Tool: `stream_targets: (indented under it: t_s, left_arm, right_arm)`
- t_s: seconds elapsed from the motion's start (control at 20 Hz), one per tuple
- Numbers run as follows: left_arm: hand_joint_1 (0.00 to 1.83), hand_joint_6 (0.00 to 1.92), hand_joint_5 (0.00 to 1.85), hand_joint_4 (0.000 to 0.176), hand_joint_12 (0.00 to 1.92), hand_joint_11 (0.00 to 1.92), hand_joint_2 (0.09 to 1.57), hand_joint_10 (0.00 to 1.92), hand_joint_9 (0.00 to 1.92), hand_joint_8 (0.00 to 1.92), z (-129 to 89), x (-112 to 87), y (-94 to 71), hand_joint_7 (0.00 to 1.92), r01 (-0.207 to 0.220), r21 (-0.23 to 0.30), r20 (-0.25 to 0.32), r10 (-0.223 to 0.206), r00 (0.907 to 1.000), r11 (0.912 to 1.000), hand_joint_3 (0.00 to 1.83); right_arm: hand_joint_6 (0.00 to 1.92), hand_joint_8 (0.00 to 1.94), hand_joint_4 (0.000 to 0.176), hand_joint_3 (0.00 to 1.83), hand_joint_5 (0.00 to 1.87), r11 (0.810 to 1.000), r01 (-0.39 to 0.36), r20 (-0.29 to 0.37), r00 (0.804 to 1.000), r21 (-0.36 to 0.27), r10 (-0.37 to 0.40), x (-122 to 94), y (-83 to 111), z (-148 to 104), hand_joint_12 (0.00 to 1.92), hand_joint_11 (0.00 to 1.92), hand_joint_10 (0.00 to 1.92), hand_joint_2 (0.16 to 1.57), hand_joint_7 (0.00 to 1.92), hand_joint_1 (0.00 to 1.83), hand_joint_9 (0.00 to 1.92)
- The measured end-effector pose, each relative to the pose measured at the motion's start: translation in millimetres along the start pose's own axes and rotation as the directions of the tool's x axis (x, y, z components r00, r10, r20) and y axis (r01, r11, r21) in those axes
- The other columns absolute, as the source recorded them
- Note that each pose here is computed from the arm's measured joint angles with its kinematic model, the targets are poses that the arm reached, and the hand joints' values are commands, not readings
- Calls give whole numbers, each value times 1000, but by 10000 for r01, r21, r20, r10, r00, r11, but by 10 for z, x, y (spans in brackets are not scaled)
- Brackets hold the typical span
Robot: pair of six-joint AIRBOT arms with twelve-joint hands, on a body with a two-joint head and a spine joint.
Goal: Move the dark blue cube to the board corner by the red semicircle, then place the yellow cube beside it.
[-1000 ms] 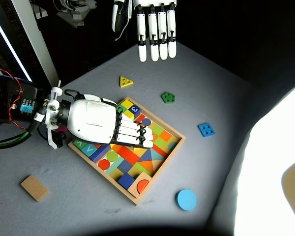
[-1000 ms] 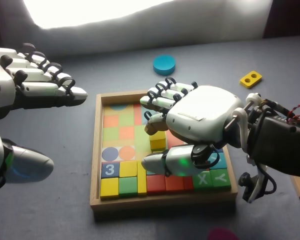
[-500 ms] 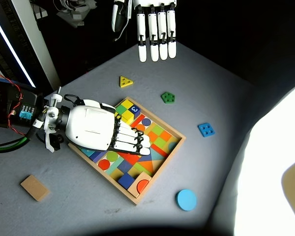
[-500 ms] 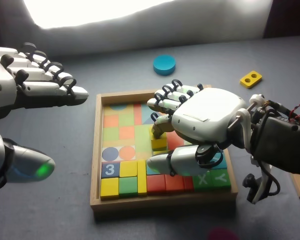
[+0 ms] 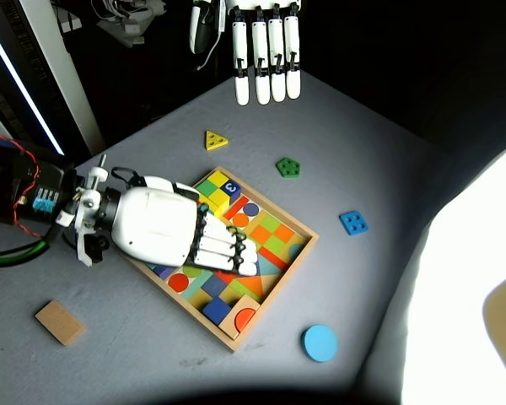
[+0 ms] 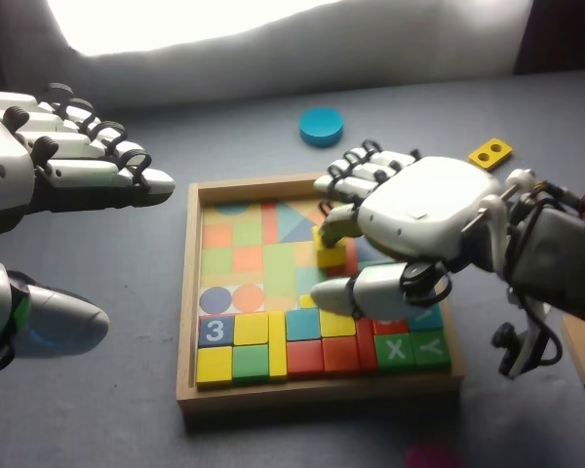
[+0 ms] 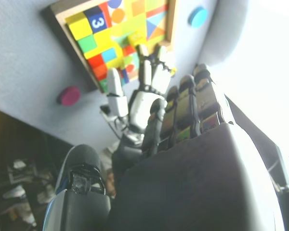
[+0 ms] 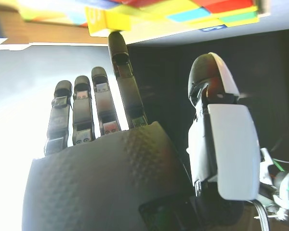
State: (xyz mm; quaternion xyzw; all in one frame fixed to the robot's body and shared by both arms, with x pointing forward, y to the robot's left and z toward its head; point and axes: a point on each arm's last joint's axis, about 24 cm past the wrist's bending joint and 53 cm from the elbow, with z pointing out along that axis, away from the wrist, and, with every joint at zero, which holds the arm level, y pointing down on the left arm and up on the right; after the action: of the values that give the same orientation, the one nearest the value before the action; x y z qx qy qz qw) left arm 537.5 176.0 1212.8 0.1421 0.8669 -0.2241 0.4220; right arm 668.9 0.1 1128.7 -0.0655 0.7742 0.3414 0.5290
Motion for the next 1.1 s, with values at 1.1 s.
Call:
stream_targets:
  t_s: [1.1]
  left_arm:
    - [0,0,0,36,21,43,1271,4,11,13,1,1,5,34,-6,-14,-4,6,10000,10000,0]
  right_arm:
    - [297,1,0,2,506,9964,-43,442,9990,845,6,-213,-351,7,0,0,0,1186,73,0,0]
